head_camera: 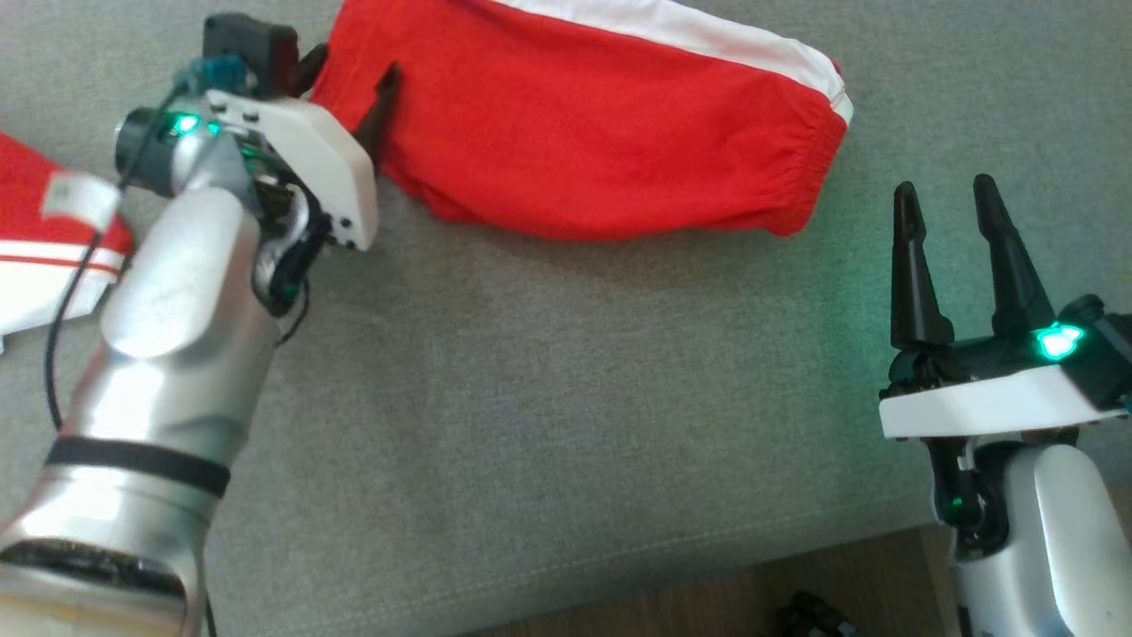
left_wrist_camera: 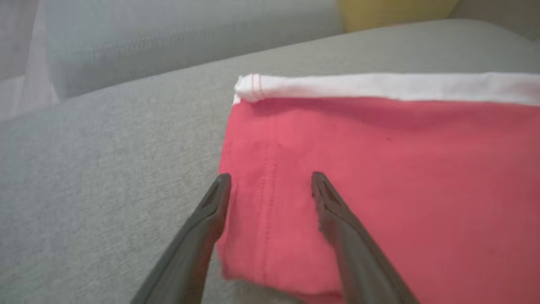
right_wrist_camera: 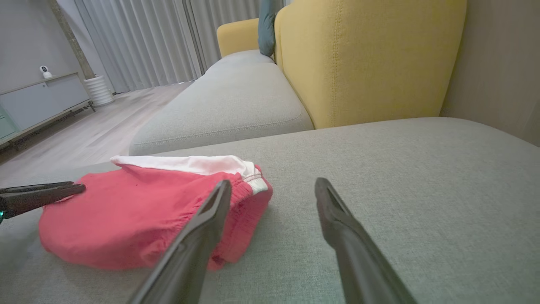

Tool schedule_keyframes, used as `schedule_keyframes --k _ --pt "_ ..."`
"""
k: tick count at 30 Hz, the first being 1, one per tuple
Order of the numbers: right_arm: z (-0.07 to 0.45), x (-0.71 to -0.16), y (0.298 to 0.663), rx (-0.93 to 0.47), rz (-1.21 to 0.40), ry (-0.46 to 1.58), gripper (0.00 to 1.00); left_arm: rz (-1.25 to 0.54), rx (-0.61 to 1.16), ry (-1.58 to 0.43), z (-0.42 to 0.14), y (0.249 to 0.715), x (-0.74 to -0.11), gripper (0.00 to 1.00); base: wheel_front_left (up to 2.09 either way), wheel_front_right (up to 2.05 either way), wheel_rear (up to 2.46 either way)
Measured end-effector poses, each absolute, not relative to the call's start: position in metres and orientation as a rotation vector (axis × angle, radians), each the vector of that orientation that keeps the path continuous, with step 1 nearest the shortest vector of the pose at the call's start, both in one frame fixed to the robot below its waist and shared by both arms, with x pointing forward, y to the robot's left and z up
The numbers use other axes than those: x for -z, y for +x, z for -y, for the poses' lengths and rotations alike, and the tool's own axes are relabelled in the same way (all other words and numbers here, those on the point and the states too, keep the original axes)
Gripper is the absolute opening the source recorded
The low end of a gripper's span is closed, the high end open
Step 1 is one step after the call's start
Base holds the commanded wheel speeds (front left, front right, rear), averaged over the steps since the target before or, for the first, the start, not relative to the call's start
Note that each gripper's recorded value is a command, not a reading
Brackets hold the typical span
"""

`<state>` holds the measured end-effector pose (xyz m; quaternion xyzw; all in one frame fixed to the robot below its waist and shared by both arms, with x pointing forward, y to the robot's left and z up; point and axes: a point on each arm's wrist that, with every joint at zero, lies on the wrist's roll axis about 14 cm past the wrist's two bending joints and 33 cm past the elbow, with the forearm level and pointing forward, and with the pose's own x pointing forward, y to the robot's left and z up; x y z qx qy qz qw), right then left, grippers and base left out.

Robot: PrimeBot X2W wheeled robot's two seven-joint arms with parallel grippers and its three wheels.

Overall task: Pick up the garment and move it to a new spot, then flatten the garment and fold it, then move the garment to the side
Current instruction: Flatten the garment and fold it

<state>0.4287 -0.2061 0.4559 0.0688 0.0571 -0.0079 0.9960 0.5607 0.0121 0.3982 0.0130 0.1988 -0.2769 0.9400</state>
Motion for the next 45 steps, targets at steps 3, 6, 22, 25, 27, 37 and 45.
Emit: schedule_keyframes --k 3,6,22,25,27,37,45 --pt "0.208 -0.454 0.427 0.023 -0.117 0.146 1.0 -0.505 0.546 0.065 -0.019 0.563 -0.382 1.0 0.0 0.0 0.0" --pt "0.206 -0.451 0.428 0.018 -0.124 0.149 1.0 -0.593 0.542 0.09 -0.024 0.561 -0.369 1.0 0.0 0.0 0.0" --pt "0.2 -0.458 0.431 0.0 -0.099 0.17 1.0 -0.572 0.56 0.107 -0.018 0.557 -0.376 0.0 0.0 0.0 0.0" --pt "0.2 -0.465 0.429 -0.001 -0.086 0.169 1.0 -0.547 0.556 0.089 -0.021 0.542 -0.377 0.0 0.0 0.0 0.0" --pt "0.199 -0.467 0.427 -0.002 -0.084 0.165 1.0 -0.533 0.545 0.061 -0.025 0.531 -0.378 0.0 0.0 0.0 0.0" --pt "0.185 -0.474 0.409 -0.04 -0.11 0.175 1.0 -0.505 0.458 -0.048 -0.052 0.469 -0.39 0.0 0.0 0.0 0.0" --pt "0.18 -0.479 0.405 -0.057 -0.113 0.177 1.0 -0.533 0.392 -0.098 -0.064 0.433 -0.391 1.0 0.0 0.0 0.0"
